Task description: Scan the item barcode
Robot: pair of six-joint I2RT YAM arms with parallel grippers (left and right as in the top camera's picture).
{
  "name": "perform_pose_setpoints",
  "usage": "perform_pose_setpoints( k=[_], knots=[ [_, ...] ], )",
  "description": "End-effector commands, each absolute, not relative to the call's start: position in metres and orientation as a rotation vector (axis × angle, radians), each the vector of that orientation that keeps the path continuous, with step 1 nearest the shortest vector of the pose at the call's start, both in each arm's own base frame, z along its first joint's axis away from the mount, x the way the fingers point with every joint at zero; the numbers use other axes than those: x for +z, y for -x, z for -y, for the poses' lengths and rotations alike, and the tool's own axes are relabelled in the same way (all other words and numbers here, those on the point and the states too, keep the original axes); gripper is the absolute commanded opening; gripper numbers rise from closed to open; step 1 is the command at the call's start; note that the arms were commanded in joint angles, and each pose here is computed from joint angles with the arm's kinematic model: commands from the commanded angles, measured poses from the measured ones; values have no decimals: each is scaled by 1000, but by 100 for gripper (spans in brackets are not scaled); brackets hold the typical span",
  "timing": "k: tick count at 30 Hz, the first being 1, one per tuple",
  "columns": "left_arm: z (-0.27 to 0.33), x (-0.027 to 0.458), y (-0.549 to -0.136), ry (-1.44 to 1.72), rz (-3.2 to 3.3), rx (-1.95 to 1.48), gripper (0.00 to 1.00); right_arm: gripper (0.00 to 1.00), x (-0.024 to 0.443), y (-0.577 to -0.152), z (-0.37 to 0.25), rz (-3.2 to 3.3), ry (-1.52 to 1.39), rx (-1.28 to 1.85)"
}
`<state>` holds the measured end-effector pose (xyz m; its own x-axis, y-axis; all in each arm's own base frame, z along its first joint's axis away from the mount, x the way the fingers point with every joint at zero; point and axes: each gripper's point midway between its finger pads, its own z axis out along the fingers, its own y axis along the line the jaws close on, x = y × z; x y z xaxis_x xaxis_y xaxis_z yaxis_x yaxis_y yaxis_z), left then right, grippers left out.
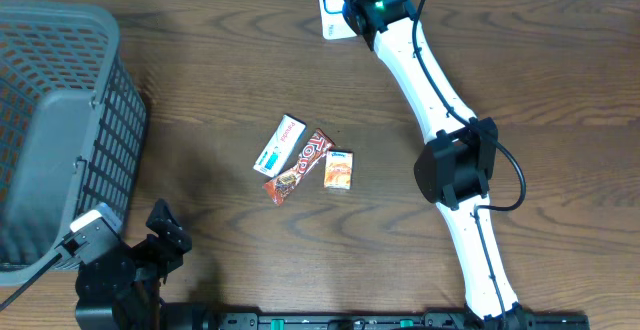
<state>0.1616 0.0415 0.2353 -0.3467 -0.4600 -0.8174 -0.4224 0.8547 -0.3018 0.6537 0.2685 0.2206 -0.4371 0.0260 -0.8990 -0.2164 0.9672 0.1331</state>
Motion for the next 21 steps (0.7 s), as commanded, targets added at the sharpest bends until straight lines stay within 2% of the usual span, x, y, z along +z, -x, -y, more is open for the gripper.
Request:
perform_pose_setpoints(
  k=[1, 8, 13, 21],
  knots=[
    [-43, 238, -160, 668, -1966, -46, 88, 48, 233, -663, -261, -1936, 101, 188],
    [-43, 238, -160, 668, -1966, -46, 88, 51, 210, -686, -254, -1866, 37, 148],
    [-43, 238, -160, 668, -1966, -46, 88, 57, 189, -698, -261, -1815, 23, 161],
    [-43, 238, -160, 668, -1966, -46, 88, 47, 151, -700, -260, -1858, 32, 110]
  ],
)
